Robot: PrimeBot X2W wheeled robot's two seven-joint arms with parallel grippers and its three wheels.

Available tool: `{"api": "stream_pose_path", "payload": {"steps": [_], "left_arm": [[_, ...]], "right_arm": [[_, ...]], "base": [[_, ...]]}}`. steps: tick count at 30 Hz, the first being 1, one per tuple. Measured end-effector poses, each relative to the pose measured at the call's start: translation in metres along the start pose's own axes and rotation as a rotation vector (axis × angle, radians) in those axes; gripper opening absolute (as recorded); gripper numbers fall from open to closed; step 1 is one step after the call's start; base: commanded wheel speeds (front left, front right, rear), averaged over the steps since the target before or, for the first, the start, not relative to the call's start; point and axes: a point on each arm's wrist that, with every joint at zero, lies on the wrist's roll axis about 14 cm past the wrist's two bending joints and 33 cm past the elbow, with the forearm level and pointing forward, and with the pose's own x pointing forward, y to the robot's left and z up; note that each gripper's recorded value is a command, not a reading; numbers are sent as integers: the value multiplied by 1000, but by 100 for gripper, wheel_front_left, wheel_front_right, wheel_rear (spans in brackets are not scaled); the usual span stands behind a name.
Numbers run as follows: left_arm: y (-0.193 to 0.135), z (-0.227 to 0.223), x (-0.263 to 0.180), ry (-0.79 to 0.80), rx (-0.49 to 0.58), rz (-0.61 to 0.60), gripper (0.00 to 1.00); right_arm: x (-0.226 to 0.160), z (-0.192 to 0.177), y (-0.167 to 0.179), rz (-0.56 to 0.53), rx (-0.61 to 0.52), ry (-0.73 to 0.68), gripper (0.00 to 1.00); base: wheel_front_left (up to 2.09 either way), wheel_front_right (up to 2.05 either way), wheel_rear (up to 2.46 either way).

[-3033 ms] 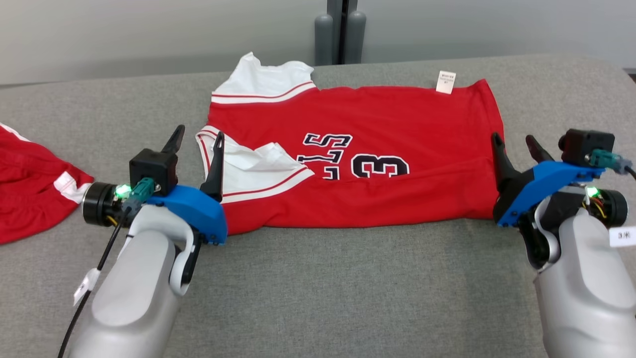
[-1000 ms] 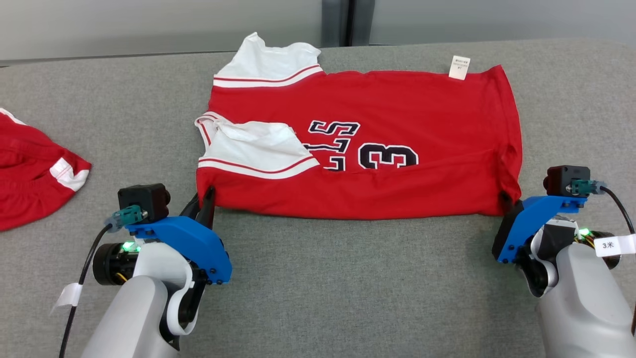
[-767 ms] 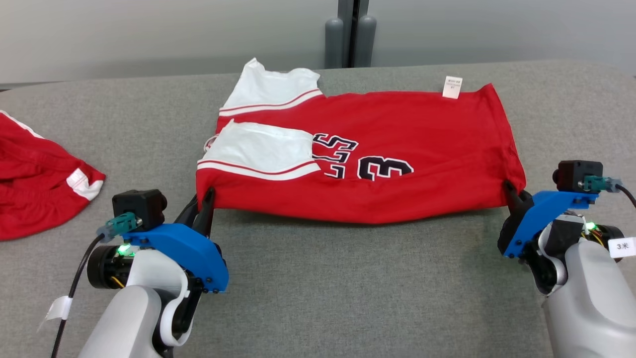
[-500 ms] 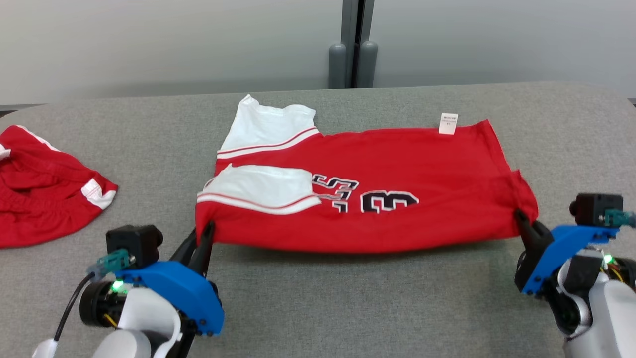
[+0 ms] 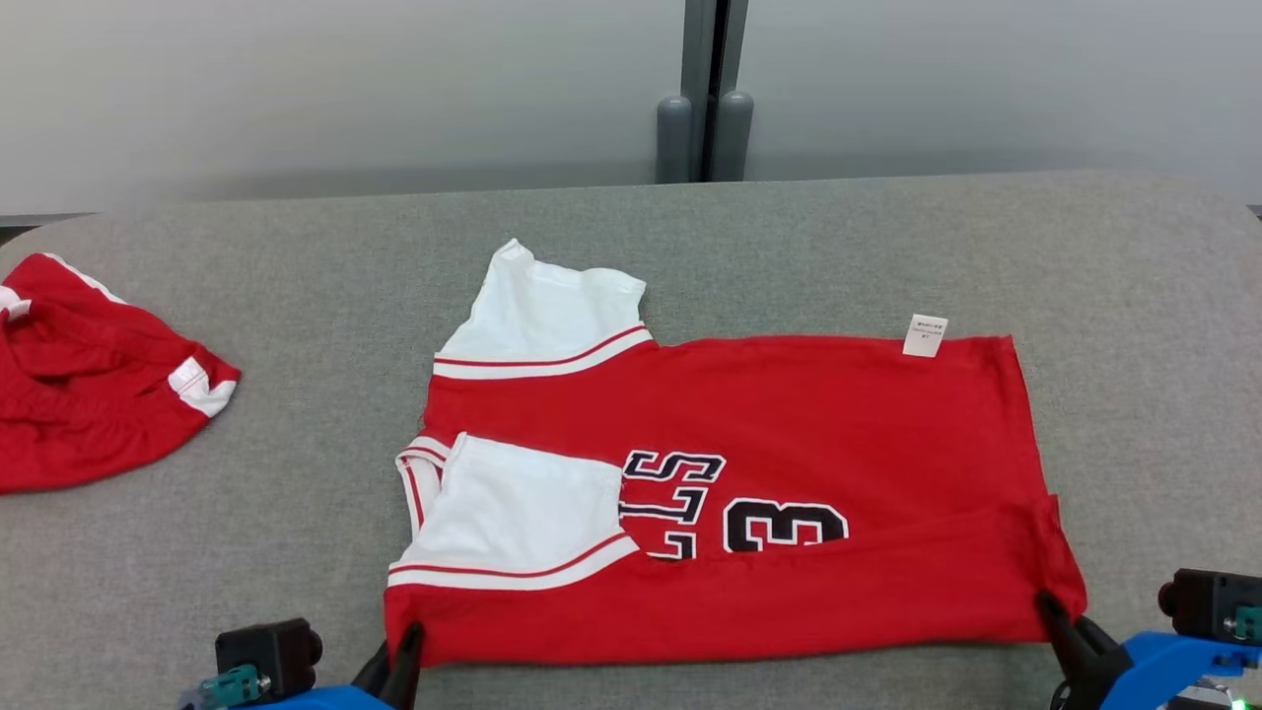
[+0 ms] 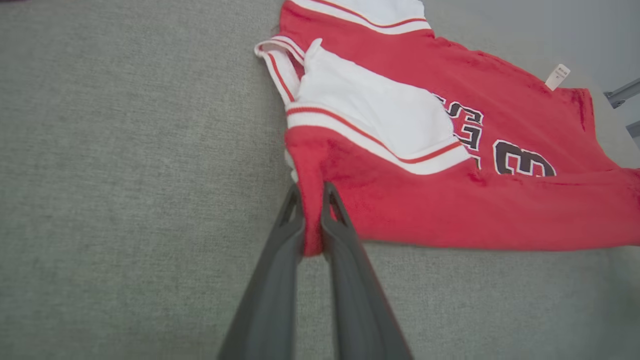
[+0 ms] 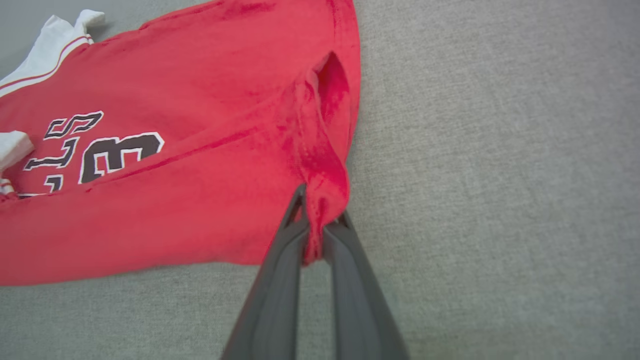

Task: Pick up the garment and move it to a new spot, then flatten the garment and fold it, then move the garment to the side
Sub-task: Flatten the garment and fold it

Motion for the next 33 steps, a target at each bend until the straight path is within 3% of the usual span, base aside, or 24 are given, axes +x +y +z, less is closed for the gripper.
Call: {"api": "stream_pose_path", "payload": {"steps": [4, 5, 6, 7, 8, 16, 21, 22, 26, 33], "left_arm": [[2, -15, 5, 49, -19, 10, 0], [6, -21, 7, 67, -19, 22, 11], [9, -24, 8, 75, -18, 31, 37], [11, -26, 8, 78, -18, 37, 56], [14, -27, 9, 83, -18, 45, 100], [23, 2, 10, 12, 48, 59, 100], [16, 51, 21, -99, 176, 17, 100], [8, 88, 29, -183, 266, -5, 100], [-18, 143, 51, -245, 392, -84, 100], [-32, 187, 124, -150, 545, -131, 100]], "right_arm": [[0, -12, -4, -20, -5, 27, 0], [1, -15, -6, -27, 2, 30, 28], [2, -18, -7, -30, 2, 32, 44], [2, -21, -8, -32, 6, 36, 74], [2, -23, -9, -34, 14, 37, 98], [-1, -14, -21, -70, 10, -23, 100], [-2, 10, -21, -78, -22, -94, 100], [1, 28, -15, -66, -38, -136, 100], [11, 53, -3, -47, -84, -172, 100], [43, 76, 17, -5, -143, -166, 100]], "base": [[0, 0, 0], [0, 0, 0], [0, 0, 0], [0, 0, 0], [0, 0, 0], [0, 0, 0], [0, 0, 0], [0, 0, 0], [0, 0, 0], [0, 0, 0]]}}
